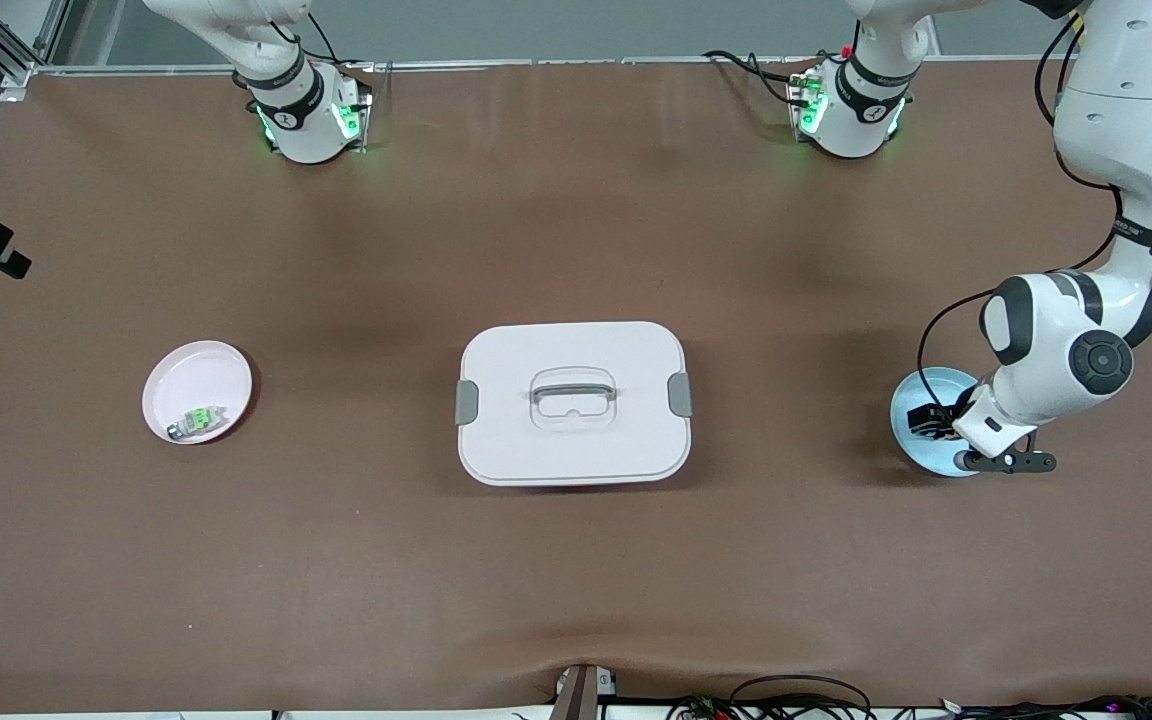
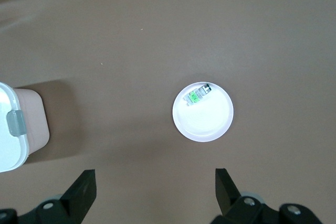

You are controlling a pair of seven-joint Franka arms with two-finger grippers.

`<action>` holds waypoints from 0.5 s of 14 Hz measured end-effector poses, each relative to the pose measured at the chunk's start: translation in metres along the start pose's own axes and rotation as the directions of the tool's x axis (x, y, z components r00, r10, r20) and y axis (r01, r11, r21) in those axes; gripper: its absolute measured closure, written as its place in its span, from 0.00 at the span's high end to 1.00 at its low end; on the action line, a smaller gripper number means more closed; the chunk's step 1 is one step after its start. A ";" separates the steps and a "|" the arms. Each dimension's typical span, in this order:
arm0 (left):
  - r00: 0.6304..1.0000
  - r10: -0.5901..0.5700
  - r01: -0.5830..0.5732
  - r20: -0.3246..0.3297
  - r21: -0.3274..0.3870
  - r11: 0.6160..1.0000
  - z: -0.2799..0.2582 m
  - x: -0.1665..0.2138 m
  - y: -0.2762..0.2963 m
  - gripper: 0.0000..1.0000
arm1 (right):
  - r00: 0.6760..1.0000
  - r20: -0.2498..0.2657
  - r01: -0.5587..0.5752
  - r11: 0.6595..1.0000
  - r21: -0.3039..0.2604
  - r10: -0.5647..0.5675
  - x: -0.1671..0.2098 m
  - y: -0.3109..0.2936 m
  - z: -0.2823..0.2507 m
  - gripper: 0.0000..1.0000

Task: Transfer orange switch to right arm and place
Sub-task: 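Lower the left gripper over the orange switch and close on it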

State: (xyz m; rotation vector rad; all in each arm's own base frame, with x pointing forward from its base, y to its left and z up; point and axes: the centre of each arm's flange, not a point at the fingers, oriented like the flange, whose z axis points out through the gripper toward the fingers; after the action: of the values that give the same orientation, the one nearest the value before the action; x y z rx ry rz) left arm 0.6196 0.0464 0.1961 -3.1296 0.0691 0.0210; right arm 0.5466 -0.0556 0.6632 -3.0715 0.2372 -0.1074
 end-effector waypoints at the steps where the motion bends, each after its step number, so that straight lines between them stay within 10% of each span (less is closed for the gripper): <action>1: 1.000 0.000 0.000 0.002 0.000 1.000 0.001 0.000 0.000 1.00 | 1.000 0.000 0.000 1.000 0.000 0.000 0.000 0.000 0.000 1.00; 7: 1.000 -0.006 0.006 0.011 -0.001 1.000 0.007 -0.002 -0.004 1.00 | 1.000 0.000 0.000 1.000 0.000 0.000 0.000 0.000 0.000 1.00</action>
State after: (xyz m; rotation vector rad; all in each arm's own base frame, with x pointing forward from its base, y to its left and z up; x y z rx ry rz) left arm 0.6177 0.0504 0.1895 -3.1301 0.0592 0.0379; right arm 0.5466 -0.0556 0.6632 -3.0715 0.2372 -0.1074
